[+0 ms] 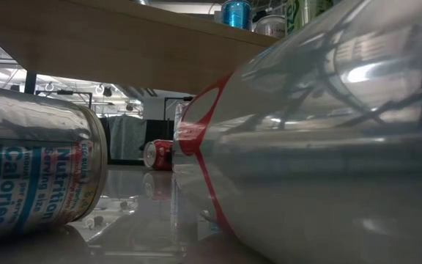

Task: Place canned beverage on shelf
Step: Put the blue soda can on the shelf aligned with the other blue soda can

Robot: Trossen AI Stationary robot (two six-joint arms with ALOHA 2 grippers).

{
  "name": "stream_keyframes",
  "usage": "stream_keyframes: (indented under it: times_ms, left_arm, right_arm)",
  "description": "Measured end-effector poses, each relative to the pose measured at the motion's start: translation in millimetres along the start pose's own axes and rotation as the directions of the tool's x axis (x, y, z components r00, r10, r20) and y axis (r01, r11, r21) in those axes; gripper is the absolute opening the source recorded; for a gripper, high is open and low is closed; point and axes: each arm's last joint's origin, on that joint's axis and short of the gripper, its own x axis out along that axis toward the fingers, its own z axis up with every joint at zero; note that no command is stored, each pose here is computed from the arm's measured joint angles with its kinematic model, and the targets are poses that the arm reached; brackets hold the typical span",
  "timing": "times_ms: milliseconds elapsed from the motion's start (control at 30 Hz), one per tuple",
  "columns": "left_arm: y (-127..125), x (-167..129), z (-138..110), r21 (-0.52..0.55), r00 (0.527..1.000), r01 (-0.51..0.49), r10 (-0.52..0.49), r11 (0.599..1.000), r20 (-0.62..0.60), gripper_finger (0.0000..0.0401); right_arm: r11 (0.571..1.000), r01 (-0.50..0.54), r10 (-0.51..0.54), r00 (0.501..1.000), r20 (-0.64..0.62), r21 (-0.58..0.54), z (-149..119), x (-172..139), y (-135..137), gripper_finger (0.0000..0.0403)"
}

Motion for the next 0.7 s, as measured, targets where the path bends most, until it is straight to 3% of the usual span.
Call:
stream_keyframes:
  times_ms: [233,700]
  left_arm:
    - [0.0,0.0,0.0,0.0,1.0,0.0,0.0,1.0,0.0,0.0395]
    - [0.0,0.0,0.0,0.0,1.0,0.0,0.0,1.0,0.0,0.0395]
  right_arm:
    - [1.0,-0.022,0.022,0.999,0.042,-0.003,4.2,-0.1,1.8,0.0216]
    - [0.999,-0.008,0.008,1.0,-0.004,0.034,-0.2,0.0,0.2,0.0235]
